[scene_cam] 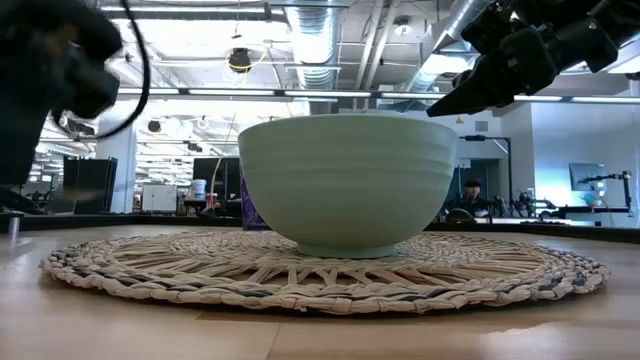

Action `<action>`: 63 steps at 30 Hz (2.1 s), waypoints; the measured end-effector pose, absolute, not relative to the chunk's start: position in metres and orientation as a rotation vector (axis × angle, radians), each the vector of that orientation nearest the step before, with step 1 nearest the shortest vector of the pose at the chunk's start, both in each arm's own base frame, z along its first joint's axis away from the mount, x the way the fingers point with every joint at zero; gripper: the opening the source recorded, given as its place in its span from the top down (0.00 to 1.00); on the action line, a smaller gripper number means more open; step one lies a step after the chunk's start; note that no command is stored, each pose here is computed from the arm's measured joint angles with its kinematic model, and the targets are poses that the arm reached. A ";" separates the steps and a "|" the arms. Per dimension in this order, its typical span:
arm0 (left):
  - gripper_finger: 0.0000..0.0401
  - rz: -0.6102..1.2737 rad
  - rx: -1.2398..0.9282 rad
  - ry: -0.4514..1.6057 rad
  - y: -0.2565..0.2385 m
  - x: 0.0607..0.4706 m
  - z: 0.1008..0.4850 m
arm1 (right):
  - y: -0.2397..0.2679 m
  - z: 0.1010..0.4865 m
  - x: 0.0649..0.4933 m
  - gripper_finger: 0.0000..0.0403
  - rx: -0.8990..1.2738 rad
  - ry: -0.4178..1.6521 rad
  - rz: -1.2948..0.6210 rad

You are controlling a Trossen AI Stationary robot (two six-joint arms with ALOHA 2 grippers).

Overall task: Pick & Place Utensil
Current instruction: Put the black fork into the light green bowl on the woven mat

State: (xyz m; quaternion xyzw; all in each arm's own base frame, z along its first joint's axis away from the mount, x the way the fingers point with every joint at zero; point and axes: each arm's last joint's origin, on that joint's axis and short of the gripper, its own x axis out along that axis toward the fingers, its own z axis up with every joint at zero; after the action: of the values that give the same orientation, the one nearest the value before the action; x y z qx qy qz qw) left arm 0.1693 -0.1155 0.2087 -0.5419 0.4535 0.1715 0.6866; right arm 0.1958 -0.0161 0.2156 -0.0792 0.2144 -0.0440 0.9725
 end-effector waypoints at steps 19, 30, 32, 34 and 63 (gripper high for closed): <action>0.96 -0.297 -1.507 0.481 -0.092 0.240 0.274 | -0.016 0.221 0.198 0.71 -0.160 0.371 -0.092; 0.97 -0.389 -1.519 0.819 -0.089 0.299 0.246 | -0.008 0.221 0.203 0.71 0.050 0.341 0.028; 0.98 -0.417 -1.521 0.858 -0.086 0.307 0.244 | -0.003 0.219 0.207 0.72 0.082 0.342 0.046; 0.98 -0.435 -1.527 0.894 -0.082 0.313 0.242 | 0.004 0.214 0.212 0.75 0.100 0.356 0.073; 0.95 -0.301 -1.760 1.173 -0.068 0.332 0.197 | 0.053 0.182 0.299 1.00 0.196 0.438 0.379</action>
State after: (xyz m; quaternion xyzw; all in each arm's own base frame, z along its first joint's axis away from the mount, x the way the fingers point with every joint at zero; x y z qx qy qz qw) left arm 0.3319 -0.0680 0.1971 -0.7218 0.4812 -0.1234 0.4819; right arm 0.2990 0.0533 0.1825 0.0966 0.2158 0.1865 0.9536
